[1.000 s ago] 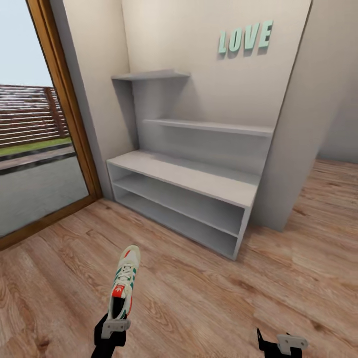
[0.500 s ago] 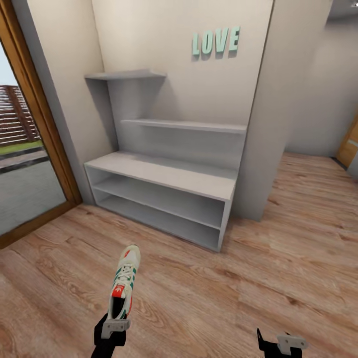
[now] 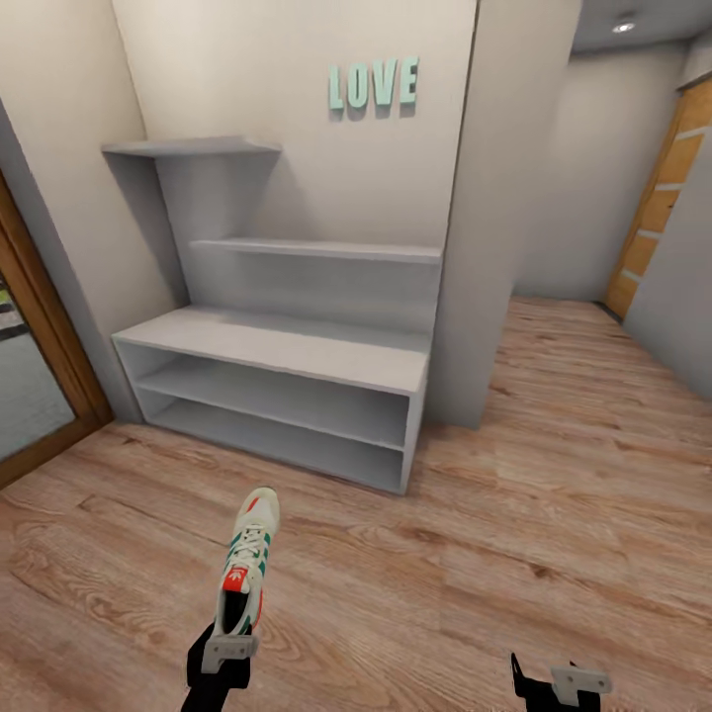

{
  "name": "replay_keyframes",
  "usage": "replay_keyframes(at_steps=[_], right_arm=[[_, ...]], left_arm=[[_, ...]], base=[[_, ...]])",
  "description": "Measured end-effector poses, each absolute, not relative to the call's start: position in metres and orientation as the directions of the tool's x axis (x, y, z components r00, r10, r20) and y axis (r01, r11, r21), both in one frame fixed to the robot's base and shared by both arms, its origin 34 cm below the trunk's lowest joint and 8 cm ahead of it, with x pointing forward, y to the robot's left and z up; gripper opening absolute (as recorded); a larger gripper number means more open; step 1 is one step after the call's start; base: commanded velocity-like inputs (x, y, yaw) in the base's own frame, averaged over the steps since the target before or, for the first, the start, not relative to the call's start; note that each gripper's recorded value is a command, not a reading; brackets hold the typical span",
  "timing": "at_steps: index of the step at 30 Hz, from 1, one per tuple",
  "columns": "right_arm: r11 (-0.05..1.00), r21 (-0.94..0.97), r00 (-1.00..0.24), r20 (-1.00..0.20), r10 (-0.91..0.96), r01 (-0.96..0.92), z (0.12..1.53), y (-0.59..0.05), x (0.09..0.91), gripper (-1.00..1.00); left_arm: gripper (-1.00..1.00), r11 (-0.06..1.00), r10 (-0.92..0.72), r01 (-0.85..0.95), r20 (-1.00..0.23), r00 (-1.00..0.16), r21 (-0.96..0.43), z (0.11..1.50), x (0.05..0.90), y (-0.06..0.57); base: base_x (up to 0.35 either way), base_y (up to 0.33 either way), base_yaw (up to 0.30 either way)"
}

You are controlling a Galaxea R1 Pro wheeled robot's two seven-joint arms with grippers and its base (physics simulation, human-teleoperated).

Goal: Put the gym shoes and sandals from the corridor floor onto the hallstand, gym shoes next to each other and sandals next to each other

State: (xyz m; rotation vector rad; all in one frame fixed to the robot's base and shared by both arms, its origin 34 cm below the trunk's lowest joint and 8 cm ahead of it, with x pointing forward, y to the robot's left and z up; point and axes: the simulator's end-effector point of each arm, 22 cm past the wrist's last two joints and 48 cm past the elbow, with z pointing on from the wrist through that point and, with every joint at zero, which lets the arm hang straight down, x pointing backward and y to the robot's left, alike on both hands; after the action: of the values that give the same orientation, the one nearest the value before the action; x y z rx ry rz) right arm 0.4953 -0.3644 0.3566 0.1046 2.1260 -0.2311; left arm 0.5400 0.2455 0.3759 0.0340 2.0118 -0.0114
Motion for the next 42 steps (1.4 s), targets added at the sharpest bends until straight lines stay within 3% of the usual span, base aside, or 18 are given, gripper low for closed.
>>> replay_keyframes(at_steps=[42], right_arm=[[0.978, -0.124, -0.536, -0.844, -0.016, 0.166, 0.3567, -0.3645, 0.4955, 1.00]], left_arm=[[-1.00, 1.000, 0.020, 0.030, -0.905, -0.425, 0.008, 0.3765, 0.5405, 0.2454]], base=[[0.005, 0.014, -0.266]])
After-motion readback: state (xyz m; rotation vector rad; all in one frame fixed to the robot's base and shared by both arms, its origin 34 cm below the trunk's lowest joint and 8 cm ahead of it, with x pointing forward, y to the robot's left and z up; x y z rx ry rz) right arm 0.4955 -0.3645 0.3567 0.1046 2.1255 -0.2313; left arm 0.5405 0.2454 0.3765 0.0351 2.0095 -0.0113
